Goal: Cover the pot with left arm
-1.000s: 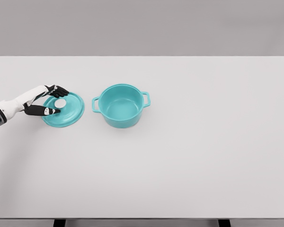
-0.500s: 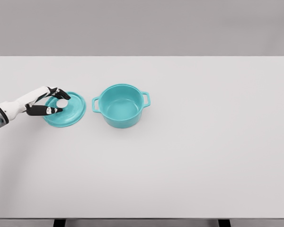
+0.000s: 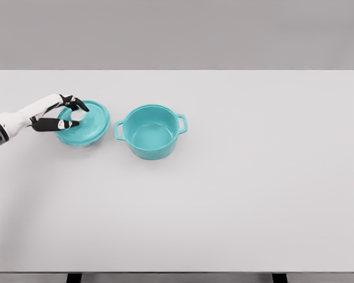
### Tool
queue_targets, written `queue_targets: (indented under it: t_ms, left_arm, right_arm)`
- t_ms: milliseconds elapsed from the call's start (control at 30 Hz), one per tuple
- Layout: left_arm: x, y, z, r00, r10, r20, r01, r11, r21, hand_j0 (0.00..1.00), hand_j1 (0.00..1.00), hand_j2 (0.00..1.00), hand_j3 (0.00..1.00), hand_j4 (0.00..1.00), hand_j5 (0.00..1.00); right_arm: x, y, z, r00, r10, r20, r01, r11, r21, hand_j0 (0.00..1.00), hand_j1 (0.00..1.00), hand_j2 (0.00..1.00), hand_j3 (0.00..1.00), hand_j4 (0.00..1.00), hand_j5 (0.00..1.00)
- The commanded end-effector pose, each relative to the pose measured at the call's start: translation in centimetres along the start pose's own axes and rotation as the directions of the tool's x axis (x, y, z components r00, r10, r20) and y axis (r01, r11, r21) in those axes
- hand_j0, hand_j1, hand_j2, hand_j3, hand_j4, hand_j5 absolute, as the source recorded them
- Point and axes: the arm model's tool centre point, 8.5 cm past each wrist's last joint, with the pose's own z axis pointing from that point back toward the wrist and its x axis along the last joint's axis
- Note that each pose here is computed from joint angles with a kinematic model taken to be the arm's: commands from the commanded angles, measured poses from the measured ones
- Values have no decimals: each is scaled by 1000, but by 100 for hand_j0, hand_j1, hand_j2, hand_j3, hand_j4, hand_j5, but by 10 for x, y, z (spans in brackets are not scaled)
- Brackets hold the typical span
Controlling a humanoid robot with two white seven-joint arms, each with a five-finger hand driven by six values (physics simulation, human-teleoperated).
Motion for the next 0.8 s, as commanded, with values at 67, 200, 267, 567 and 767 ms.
queue_targets:
  t_ms: [67, 200, 267, 567, 767]
  left_arm:
    - [9, 4, -2, 1000, -8, 25, 8, 1000, 5, 57, 57, 57, 57, 57, 57]
    - [25, 13, -4, 997, -37, 66, 37, 999, 9, 57, 57, 57, 57, 57, 57]
    - [32, 13, -6, 995, -46, 86, 45, 999, 7, 57, 57, 57, 57, 57, 57]
    - [56, 17, -12, 985, -75, 153, 74, 997, 13, 57, 57, 57, 57, 57, 57]
    - [68, 10, -20, 978, -79, 192, 79, 997, 6, 57, 57, 57, 57, 57, 57]
  right_arm:
    - [0, 0, 0, 1000, 1, 0, -1, 1000, 0, 100, 100, 100, 100, 100, 100]
    - [0, 0, 0, 1000, 1, 0, -1, 1000, 0, 100, 100, 100, 100, 100, 100]
    - [0, 0, 0, 1000, 1, 0, -1, 1000, 0, 100, 100, 100, 100, 100, 100]
    - [0, 0, 0, 1000, 1, 0, -1, 1000, 0, 100, 100, 100, 100, 100, 100]
    - [0, 0, 0, 1000, 1, 0, -1, 1000, 0, 100, 100, 100, 100, 100, 100]
